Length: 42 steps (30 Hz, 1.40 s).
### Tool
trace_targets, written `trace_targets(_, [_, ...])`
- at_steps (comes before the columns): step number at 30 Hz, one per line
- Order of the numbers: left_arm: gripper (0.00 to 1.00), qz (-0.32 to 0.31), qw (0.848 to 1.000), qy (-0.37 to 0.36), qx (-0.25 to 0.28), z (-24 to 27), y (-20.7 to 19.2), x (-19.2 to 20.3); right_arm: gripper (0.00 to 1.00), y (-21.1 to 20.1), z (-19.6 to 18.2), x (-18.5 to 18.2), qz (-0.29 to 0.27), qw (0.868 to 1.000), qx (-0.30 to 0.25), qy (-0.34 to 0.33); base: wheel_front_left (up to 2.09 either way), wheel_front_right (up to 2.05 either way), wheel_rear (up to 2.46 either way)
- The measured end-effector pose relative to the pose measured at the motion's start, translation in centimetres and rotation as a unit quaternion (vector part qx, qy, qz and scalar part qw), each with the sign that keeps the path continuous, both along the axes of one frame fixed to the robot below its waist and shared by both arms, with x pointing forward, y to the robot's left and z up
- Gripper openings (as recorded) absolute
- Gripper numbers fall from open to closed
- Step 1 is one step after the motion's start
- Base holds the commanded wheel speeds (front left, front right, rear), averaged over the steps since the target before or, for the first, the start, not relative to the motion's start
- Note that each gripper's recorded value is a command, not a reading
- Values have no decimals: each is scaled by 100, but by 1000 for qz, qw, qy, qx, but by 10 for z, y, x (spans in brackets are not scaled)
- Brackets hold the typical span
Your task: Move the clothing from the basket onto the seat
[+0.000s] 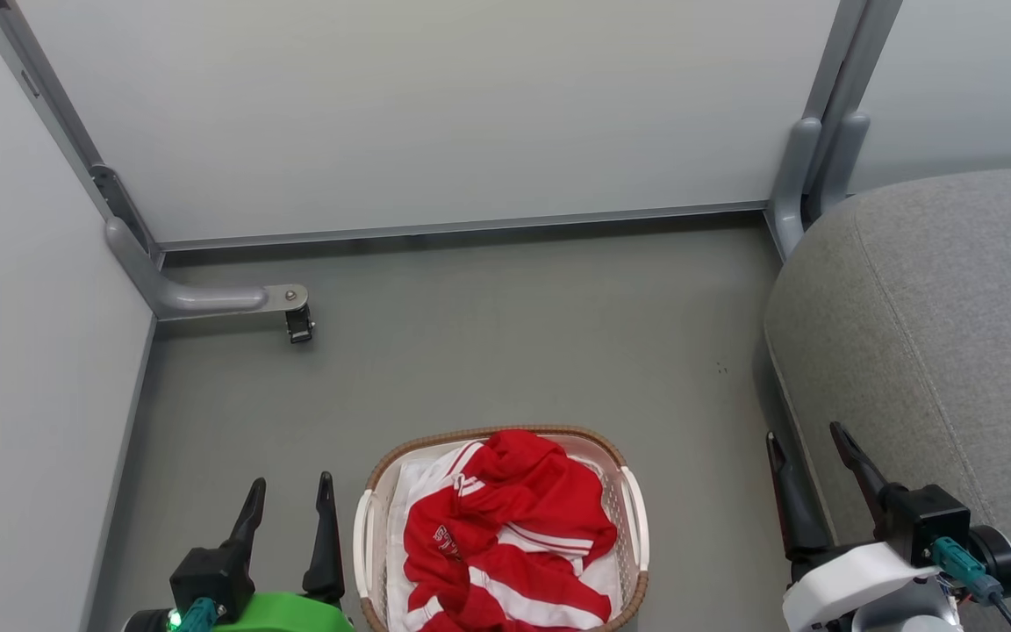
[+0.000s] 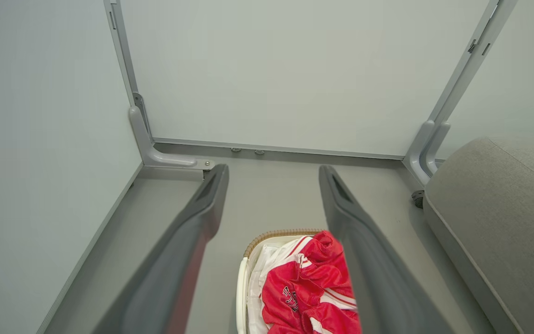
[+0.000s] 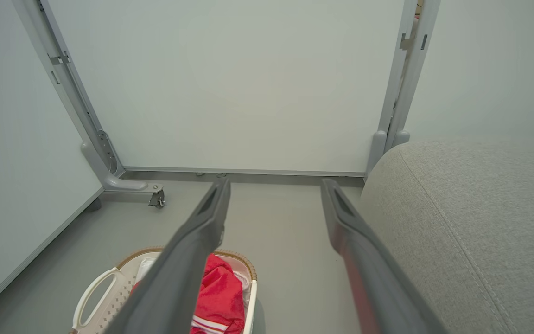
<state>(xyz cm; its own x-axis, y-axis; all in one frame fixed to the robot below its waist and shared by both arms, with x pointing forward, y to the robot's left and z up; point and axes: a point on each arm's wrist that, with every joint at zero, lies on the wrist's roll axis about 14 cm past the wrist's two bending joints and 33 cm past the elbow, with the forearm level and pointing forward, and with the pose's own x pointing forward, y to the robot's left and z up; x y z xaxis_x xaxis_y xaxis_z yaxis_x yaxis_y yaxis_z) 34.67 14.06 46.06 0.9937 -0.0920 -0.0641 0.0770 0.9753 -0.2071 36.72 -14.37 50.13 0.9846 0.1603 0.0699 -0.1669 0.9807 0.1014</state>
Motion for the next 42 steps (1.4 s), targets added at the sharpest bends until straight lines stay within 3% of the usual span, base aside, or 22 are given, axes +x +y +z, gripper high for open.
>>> trace_targets(29, [100,2,1000,9,-5,-5,0,2,100,-4,-5,1,-7,1000,3,8,0,0,0])
trace_targets(36, [100,-53,998,-21,21,10,-27,43,100,-18,7,31,-27,1000,4,-13,0,0,0])
trace_targets(42, [100,-139,988,-24,60,0,-69,88,100,-22,20,73,-34,999,12,-41,0,0,0])
